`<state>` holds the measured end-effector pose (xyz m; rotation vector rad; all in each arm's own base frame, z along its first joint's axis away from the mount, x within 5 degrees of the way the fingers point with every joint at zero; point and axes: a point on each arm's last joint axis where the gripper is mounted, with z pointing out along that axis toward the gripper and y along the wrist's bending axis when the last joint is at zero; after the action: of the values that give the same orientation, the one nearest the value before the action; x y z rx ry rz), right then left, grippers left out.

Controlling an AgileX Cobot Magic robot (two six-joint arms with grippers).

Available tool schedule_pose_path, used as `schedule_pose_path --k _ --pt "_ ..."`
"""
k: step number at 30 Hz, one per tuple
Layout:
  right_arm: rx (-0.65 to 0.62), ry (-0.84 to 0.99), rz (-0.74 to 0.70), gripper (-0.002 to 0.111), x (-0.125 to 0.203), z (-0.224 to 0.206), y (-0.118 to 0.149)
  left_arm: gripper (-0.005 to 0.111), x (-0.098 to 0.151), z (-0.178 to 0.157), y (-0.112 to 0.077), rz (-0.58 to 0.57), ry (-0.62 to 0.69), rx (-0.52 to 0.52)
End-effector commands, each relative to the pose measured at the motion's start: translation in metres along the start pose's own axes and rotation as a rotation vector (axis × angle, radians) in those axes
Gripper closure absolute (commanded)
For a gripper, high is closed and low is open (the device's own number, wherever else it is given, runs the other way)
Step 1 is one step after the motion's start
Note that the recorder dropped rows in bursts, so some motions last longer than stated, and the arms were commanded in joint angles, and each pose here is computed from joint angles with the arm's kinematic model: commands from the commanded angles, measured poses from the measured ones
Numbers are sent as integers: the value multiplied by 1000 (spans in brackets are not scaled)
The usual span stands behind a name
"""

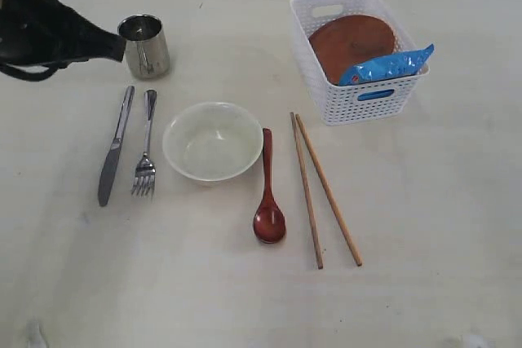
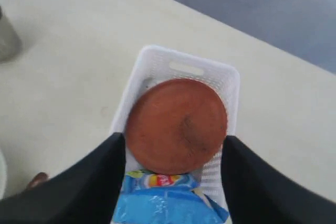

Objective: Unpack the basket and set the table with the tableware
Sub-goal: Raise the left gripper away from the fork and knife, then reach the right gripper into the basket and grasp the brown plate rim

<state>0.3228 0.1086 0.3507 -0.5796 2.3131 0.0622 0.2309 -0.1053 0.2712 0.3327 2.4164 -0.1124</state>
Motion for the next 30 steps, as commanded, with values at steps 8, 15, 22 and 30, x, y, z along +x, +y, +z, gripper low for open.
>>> schedule_pose_path --k 8,15,22,30 --pt "-102 320 244 55 3 156 -34 106 24 -10 1 64 -163 64" --pt "5 421 293 55 24 185 -41 106 24 -10 1 64 -163 64" --pt "33 486 361 55 29 183 -41 106 24 -10 1 64 -163 64" --pt "54 540 448 55 34 181 -40 106 24 -10 1 60 -160 64"
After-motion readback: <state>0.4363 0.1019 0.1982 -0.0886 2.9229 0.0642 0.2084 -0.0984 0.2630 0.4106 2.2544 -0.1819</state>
